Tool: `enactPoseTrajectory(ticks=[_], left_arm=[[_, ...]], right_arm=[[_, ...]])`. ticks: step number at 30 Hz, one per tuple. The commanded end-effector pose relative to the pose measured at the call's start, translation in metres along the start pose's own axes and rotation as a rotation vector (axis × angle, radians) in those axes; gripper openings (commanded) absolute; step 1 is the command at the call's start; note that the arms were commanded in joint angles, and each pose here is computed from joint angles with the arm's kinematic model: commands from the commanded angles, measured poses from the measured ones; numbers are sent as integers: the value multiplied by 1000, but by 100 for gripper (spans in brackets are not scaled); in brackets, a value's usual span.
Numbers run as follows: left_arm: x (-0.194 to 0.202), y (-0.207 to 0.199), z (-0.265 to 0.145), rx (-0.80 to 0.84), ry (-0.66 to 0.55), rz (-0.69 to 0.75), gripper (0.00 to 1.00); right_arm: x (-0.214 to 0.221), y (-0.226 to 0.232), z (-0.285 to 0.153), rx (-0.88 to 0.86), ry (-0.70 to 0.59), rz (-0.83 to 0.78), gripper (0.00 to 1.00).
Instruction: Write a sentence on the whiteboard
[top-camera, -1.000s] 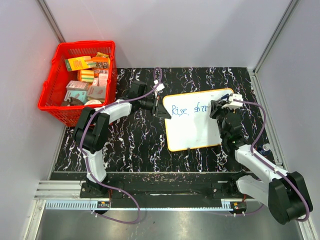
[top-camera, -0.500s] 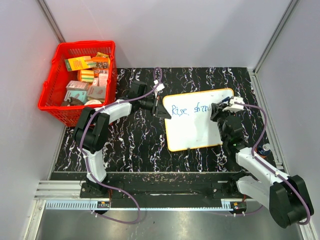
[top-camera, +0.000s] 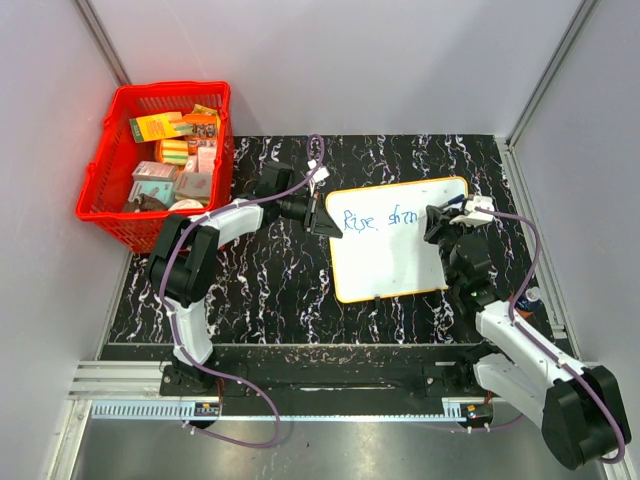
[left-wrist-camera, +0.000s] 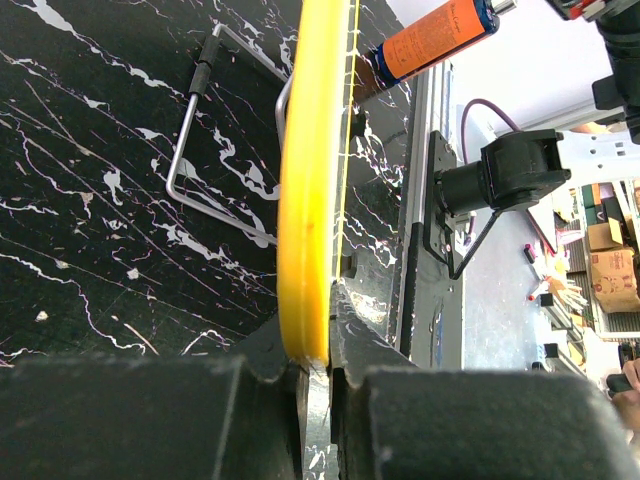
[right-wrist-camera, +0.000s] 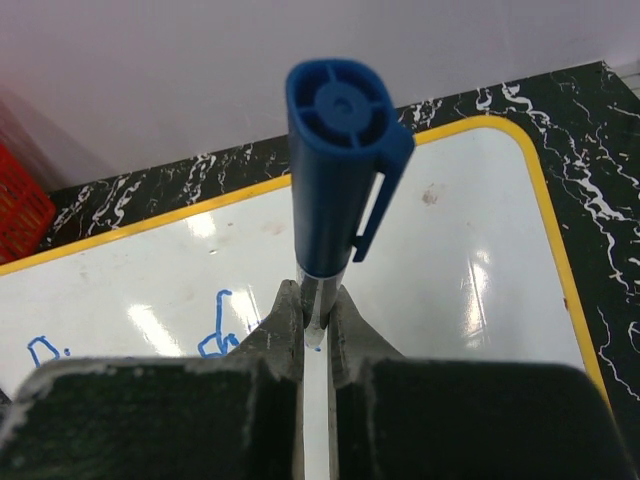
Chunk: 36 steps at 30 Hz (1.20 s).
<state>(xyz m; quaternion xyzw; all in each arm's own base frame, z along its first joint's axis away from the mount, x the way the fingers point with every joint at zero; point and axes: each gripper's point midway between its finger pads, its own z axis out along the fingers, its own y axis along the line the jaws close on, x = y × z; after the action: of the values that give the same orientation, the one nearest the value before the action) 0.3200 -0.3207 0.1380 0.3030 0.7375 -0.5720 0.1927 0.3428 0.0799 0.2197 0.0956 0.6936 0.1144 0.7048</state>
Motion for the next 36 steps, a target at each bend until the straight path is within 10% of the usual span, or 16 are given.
enactPoseTrajectory(ticks=[1, 36], left_arm=[[36, 34, 18, -100, 81, 106, 0], [35, 33, 17, -98, 79, 110, 0]], right_arm=[[-41, 5, 1, -3, -103, 6, 0], [-12, 2, 20, 10, -25, -10, 0]])
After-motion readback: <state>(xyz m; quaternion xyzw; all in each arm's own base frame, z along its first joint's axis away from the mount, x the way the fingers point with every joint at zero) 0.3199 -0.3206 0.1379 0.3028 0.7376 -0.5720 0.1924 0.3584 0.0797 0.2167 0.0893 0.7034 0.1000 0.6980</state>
